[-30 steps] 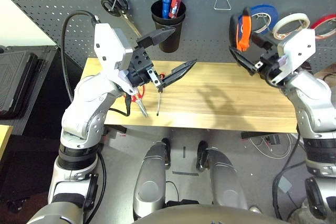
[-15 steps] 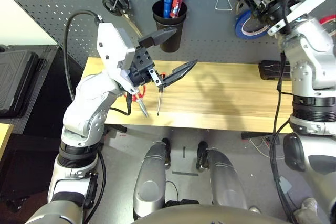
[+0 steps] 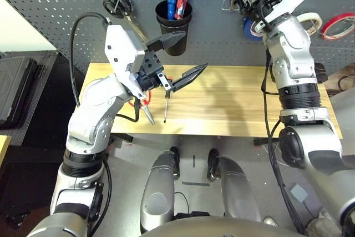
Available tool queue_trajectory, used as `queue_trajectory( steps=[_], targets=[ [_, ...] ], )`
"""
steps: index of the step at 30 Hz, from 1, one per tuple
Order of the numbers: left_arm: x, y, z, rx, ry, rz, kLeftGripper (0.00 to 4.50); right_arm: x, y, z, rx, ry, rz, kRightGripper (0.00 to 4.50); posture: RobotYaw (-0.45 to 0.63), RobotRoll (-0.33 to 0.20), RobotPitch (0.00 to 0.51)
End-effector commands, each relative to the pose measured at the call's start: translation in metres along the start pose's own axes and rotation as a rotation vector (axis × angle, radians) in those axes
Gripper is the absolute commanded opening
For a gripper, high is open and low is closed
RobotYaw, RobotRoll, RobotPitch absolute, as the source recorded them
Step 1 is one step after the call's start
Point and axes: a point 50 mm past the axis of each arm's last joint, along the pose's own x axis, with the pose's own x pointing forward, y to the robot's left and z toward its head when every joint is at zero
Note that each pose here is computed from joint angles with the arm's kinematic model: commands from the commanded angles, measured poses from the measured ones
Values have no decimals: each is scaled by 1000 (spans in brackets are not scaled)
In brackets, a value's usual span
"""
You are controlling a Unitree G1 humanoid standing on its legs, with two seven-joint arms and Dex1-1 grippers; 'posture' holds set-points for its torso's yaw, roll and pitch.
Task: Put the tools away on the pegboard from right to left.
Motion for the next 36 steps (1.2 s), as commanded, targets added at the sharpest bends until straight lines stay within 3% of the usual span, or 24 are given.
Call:
queue_trajectory(
  steps=[1, 7, 24, 36],
  targets=[
    [0, -7, 2, 18, 10, -21, 4500, 0, 2, -7, -4, 14, 2, 2618, 195, 0, 253],
    [0, -6, 1, 22, 17, -20, 4500, 0, 4, -15, 0, 26, -24, 2618, 194, 0, 252],
    [2, -6, -2, 31, 32, -31, 4500, 8, -7, -5, 13, -50, -139, 2618, 190, 0, 248],
    [3, -6, -3, 36, 34, -28, 4500, -2, 2, -29, 10, 74, -81, 2618, 194, 0, 244]
  ],
)
